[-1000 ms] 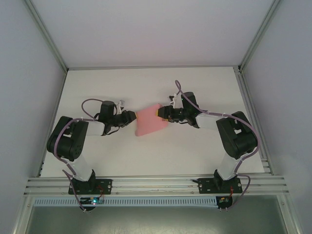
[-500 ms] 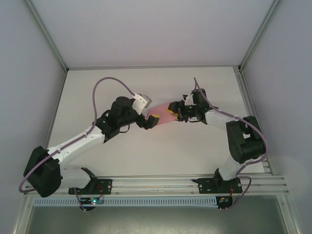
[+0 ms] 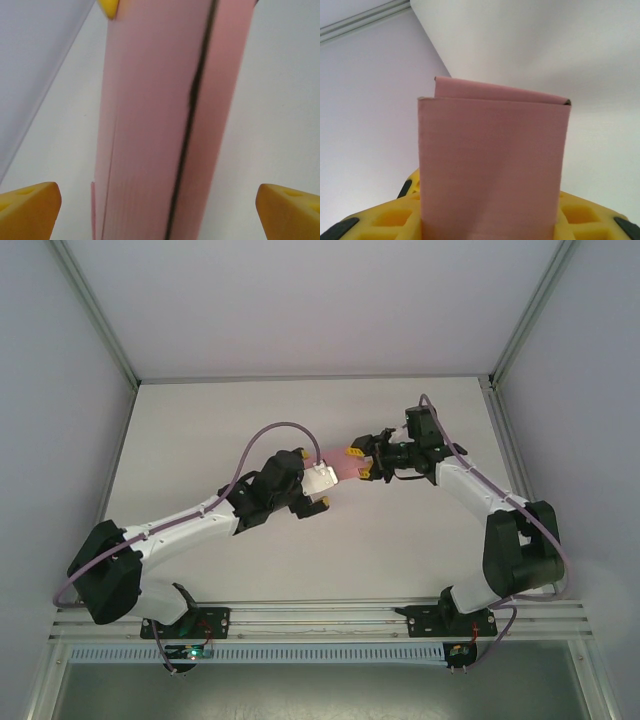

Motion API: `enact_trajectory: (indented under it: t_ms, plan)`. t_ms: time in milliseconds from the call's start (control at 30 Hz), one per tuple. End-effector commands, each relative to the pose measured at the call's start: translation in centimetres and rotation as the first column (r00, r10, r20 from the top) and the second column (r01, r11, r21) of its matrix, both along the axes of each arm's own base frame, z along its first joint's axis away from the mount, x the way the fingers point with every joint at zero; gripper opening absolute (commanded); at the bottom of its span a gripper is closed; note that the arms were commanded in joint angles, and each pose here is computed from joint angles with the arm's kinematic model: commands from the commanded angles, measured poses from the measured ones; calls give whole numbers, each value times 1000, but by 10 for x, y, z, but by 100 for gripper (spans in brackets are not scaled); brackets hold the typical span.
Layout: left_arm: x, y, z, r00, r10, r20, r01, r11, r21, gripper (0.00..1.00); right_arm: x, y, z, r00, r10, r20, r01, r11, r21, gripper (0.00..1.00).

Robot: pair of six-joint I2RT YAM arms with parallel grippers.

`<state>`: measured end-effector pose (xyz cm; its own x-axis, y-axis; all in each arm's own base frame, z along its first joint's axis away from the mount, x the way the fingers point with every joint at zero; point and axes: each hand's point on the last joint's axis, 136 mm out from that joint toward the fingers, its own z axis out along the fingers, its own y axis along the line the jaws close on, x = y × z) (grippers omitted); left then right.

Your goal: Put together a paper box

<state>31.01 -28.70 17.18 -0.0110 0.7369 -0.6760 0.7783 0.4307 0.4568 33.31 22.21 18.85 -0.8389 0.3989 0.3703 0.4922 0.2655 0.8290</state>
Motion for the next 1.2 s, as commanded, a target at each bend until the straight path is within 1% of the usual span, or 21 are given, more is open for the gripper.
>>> enact_trajectory:
  t_ms: [0, 67, 200, 300, 333, 367, 433, 500, 567, 633, 700, 767, 867, 933, 967, 1000, 1033, 1067, 1100, 1133, 1167]
  plan:
    - [19, 2, 16, 991, 40, 125, -45, 998, 36, 99, -15, 4, 5, 997, 34, -65, -32, 999, 21, 39]
    - [23, 2, 17, 987, 47, 151, -55, 997, 48, 91, -20, 3, 4, 997, 35, -75, -33, 999, 21, 40]
    - [28, -1, 21, 982, 53, 179, -58, 998, 24, 64, -24, 1, 3, 997, 24, -69, -23, 1000, 12, 42]
    - [24, -7, 29, 979, 23, 204, -19, 1000, -22, 57, -24, 1, 5, 998, 7, -65, -5, 1000, 25, 42]
    - [25, -8, 32, 977, 28, 213, -21, 999, -38, 54, -23, 1, 6, 998, 1, -58, 1, 1000, 28, 47]
    - [25, -9, 36, 976, 30, 217, -20, 999, -50, 50, -23, 1, 7, 999, 1, -52, 0, 1000, 27, 57]
    - [24, -10, 38, 976, 21, 217, -10, 998, -56, 43, -22, -1, 9, 1000, 5, -22, -4, 1000, 18, 70]
    - [24, -10, 36, 978, 14, 206, -6, 999, -40, 39, -17, -8, 13, 999, -12, 43, 13, 1000, -19, 98]
    - [23, -8, 30, 983, 7, 182, -5, 1000, -12, 34, -6, -27, 15, 991, -56, 123, 67, 994, -92, 98]
    - [20, -2, 17, 992, 18, 123, -20, 1000, 19, 33, 7, -55, 19, 968, -79, 237, 129, 970, -207, 98]
    - [16, 6, 3, 999, 43, 28, -43, 999, 25, 29, 14, -85, 20, 944, -63, 324, 182, 919, -349, 98]
    - [4, 13, -17, 995, 37, -88, -34, 999, 38, 29, 24, -109, 30, 896, -15, 444, 245, 850, -466, 98]
    - [-14, 19, -31, 979, 14, -205, 3, 997, 80, 30, 34, -145, 49, 786, 115, 607, 381, 684, -623, 98]
    - [-36, 22, -41, 947, -57, -317, 102, 987, 127, 32, 36, -165, 60, 723, 241, 648, 450, 548, -705, 98]
    - [-40, 24, -43, 935, -63, -348, 122, 981, 148, 32, 34, -166, 66, 687, 311, 657, 459, 515, -724, 98]
    - [-45, 27, -45, 921, -67, -383, 139, 977, 164, 32, 31, -165, 70, 651, 364, 666, 465, 502, -729, 98]
    - [-51, 31, -47, 901, -80, -426, 170, 969, 179, 33, 28, -163, 72, 618, 382, 688, 480, 510, -714, 98]
    - [-55, 33, -48, 884, -92, -459, 196, 963, 185, 33, 25, -161, 72, 594, 372, 714, 489, 537, -687, 98]
    - [-57, 35, -49, 866, -101, -489, 217, 958, 186, 33, 22, -155, 71, 566, 333, 754, 489, 601, -632, 98]
    - [-59, 36, -49, 850, -115, -514, 238, 954, 180, 34, 17, -137, 76, 481, 333, 811, 458, 693, -556, 98]
    - [-57, 36, -50, 839, -115, -532, 243, 954, 177, 34, 10, -117, 80, 396, 354, 848, 401, 764, -506, 98]
